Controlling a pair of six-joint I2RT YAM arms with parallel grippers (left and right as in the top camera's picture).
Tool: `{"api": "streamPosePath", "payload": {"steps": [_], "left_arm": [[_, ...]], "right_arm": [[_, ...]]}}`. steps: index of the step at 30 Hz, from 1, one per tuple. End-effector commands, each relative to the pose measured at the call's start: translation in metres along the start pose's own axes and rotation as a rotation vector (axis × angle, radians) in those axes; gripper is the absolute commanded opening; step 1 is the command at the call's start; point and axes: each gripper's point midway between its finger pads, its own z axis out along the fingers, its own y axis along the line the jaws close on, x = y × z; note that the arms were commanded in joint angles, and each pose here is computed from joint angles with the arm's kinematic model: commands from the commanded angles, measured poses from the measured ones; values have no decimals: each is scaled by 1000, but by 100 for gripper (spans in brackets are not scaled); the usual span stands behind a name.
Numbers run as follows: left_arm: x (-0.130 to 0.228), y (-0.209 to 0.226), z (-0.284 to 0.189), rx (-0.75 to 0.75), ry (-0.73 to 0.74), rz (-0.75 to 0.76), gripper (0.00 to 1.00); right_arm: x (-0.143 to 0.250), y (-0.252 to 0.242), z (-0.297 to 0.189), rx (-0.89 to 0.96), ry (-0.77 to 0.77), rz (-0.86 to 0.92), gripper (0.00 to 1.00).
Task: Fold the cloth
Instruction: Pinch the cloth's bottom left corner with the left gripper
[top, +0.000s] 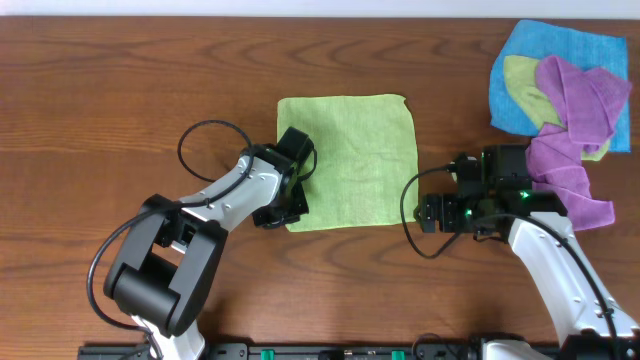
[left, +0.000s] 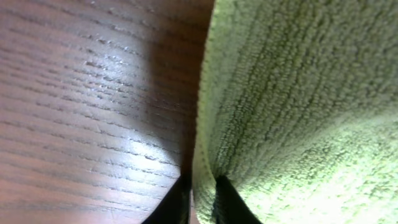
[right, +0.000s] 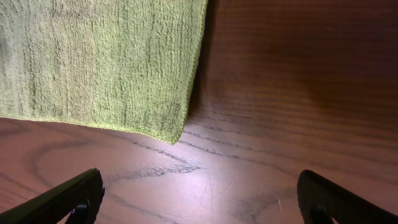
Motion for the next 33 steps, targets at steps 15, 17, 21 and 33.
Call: {"api": "streamPosePath", "payload": {"steps": [15, 17, 21, 33], "left_arm": [[5, 6, 9, -34, 32, 1, 20], [4, 5, 9, -32, 29, 2, 20], [3, 4, 9, -29, 25, 2, 20], [3, 4, 9, -27, 27, 2, 20]], "right_arm": [[20, 17, 27, -158, -1, 163, 82], [10, 20, 26, -175, -40, 162, 83], [-3, 28, 28, -224, -75, 186, 77], [0, 32, 59, -218, -11, 272, 54]]}}
